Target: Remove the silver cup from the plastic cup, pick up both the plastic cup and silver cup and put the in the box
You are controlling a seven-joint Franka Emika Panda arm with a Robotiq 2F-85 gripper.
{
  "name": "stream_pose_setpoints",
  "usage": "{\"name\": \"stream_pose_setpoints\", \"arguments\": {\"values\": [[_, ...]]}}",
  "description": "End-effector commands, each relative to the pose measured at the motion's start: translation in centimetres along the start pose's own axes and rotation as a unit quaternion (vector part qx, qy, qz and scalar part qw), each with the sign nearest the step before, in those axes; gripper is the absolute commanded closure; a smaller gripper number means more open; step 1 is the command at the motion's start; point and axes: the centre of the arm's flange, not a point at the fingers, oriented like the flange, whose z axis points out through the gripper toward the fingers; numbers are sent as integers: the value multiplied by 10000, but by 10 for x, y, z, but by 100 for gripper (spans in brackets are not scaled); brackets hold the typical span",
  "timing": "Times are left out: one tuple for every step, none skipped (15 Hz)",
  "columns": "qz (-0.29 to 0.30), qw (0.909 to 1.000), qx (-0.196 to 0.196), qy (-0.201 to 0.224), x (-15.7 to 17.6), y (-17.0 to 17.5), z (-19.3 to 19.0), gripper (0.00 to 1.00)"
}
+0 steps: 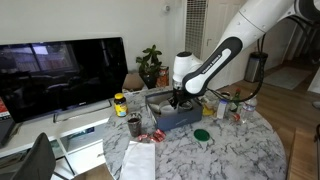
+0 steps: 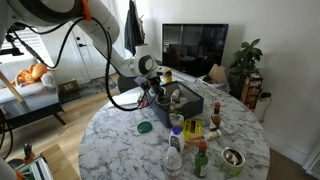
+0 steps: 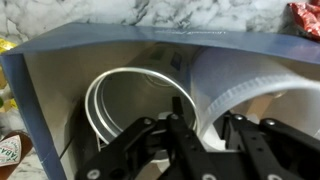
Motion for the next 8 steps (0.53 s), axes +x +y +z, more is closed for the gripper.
{"name": "stream_pose_setpoints", "arguments": {"values": [[38, 10000, 45, -13, 1, -1, 11, 32], [53, 10000, 44, -19, 0, -1, 11, 23], [61, 10000, 29, 11, 2, 0, 9, 16], [93, 9999, 23, 33, 3, 1, 5, 8], [110, 9999, 44, 71, 6, 1, -2, 2], [128, 9998, 7, 118, 10, 2, -7, 0], [136, 9998, 26, 170, 13, 3, -15, 0], [153, 9996, 5, 219, 17, 4, -22, 0]]}}
